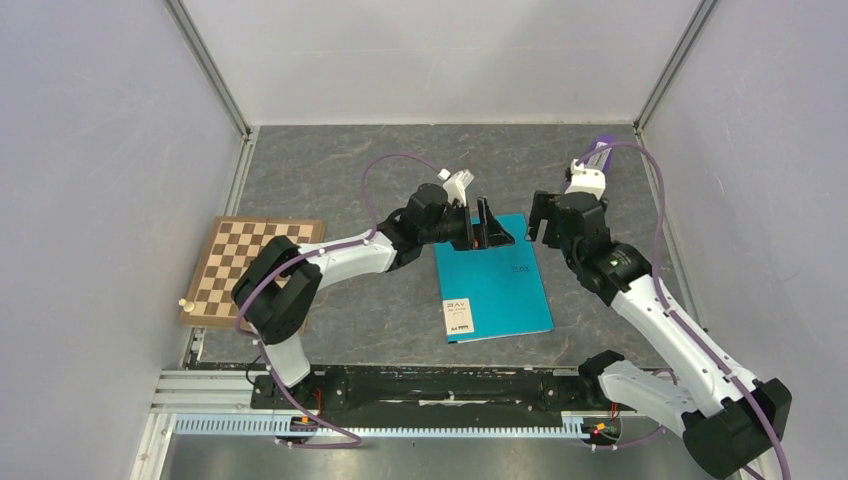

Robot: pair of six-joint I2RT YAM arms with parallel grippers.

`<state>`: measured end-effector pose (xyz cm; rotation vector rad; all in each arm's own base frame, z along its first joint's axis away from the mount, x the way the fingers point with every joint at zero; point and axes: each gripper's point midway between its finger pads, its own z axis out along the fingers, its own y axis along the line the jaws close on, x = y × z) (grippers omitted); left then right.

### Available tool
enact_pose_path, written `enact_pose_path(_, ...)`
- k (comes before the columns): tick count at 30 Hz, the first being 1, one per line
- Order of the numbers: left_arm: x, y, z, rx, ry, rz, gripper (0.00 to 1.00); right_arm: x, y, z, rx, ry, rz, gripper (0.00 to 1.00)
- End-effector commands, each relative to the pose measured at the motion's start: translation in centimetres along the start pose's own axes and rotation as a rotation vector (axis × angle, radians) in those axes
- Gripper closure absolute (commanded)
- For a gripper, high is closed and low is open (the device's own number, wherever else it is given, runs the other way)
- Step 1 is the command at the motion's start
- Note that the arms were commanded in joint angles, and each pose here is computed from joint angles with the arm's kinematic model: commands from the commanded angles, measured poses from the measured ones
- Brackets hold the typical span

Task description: Put the files into the folder

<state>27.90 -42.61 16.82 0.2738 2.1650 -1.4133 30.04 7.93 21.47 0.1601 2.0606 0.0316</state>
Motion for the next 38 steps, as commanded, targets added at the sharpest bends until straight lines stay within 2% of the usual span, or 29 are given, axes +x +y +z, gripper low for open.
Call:
enact_pose_path(1,-0.3,-0.3,-0.2,-0.015,0.0,0.003,0.05,2.6,0.0,1.2,-0.012,0.051,-0.03,0.12)
enact_pose_path(10,0.3,4.7,-5.9,-0.289,0.018,0.067,0.05,6.4,2.0,2.5,-0.126,0.127,-0.027,0.08)
enact_pose_path(17,-1.3,6.9,-12.0,-0.511,-0.058,0.139,0.05,7.1,2.7,3.2,-0.168,0.1,-0.019,0.02)
enact_pose_path(24,-2.2,8.7,-16.8,-0.71,-0.116,0.164,0.05,7.3,4.3,4.2,-0.229,0.1,0.0,0.02)
enact_pose_path(38,-3.1,8.3,-18.9,-0.746,-0.173,0.195,0.05,7.0,4.4,5.2,-0.201,0.097,0.002,0.02)
